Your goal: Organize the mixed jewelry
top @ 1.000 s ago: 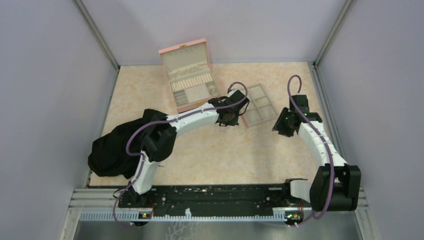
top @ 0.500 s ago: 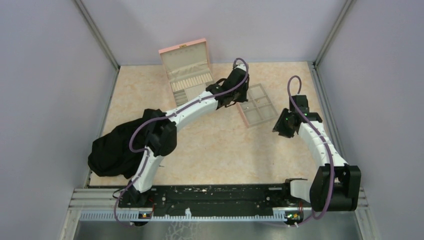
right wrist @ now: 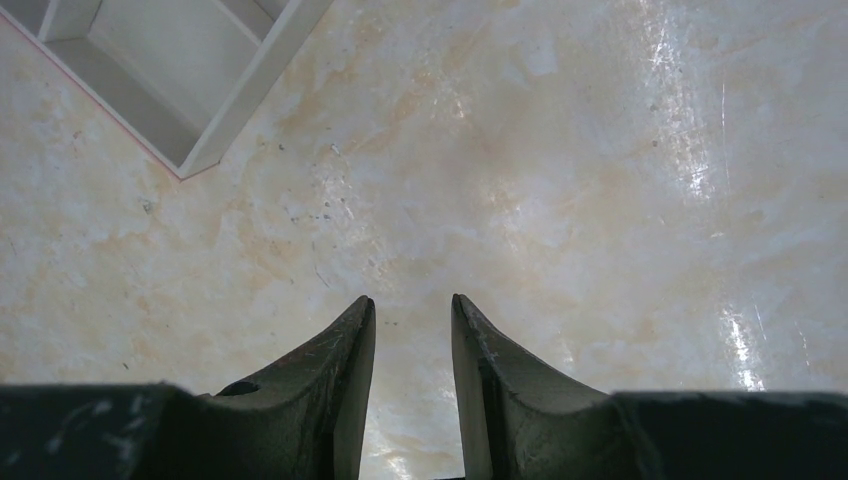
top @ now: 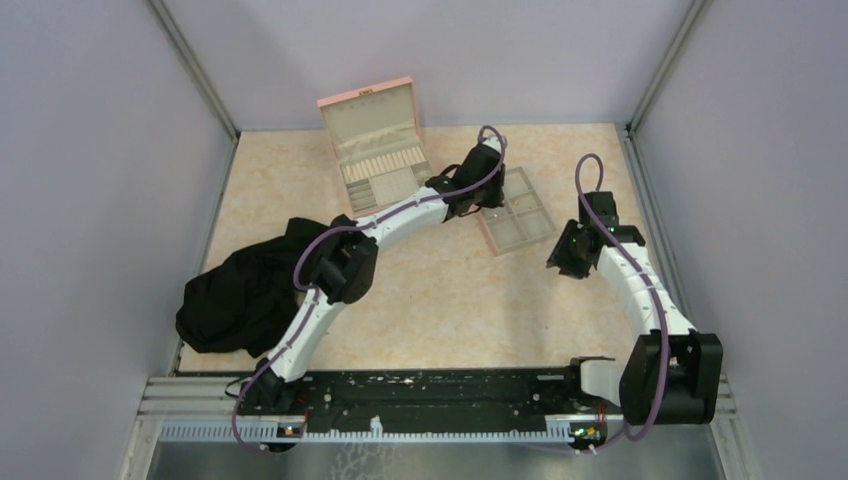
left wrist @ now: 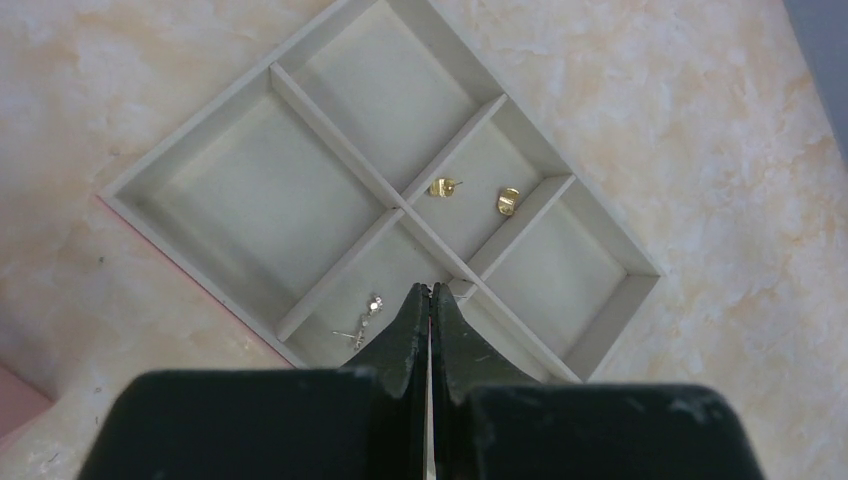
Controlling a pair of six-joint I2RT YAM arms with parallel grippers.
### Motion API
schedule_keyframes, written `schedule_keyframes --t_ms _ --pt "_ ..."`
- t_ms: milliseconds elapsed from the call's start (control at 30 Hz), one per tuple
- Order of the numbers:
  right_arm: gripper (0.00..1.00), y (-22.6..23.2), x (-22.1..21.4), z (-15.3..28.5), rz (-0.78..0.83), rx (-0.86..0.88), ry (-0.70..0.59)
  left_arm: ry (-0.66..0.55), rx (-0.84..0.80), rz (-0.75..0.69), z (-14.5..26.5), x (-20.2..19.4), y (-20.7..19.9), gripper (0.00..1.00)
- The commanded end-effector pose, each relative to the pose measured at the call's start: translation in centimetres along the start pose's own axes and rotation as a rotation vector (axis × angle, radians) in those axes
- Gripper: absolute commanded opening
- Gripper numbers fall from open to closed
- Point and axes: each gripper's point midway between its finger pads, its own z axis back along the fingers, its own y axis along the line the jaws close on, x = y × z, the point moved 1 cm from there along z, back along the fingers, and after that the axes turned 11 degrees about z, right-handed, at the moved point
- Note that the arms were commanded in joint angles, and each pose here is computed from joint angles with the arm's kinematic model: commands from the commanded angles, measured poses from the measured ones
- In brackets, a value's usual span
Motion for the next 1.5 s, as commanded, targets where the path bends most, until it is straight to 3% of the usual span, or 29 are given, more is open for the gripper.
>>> schedule_keyframes --t_ms 0,300,467,567,667,833,1000,1200,1467 --pt "0.34 -0.1 1.0 0.8 -0.013 -0.008 -0.042 -0.037 -0.058 0.011 -0.9 1.2 -1.0 0.0" --pt "0.34 -0.1 1.0 0.5 -0.015 -0.01 -0.035 -0.01 -0.055 0.022 -1.8 0.2 -0.1 0.0" --pt "0.34 0.0 1.1 0.4 -0.018 -0.007 -0.037 0.007 -0.052 0.021 -1.8 -0.3 0.0 0.27" --pt "0.34 0.0 1.1 0.5 -0.021 -0.007 -0.038 0.004 -0.058 0.021 -1.4 0.0 -0.2 0.35" --pt "0.34 0.1 1.2 0.6 -0.022 -0.005 -0.046 -0.006 -0.069 0.017 -0.6 0.9 -0.7 0.36" --pt "0.34 0.1 1.6 0.9 -0.031 -0.003 -0.065 -0.041 -0.108 -0.007 3.2 4.1 -2.6 0.38" --pt "0.35 0.2 2.2 1.0 -0.041 0.001 -0.095 -0.102 -0.102 -0.05 10.3 7.6 -3.2 0.45" --pt "0.43 1.8 4.0 1.4 0.012 0.044 -0.152 -0.146 0.142 -0.08 17.5 9.7 3.5 0.52" --pt "0.55 10.3 5.1 -0.3 0.296 0.127 -0.139 -0.09 0.431 0.062 24.7 8.2 16.0 0.69"
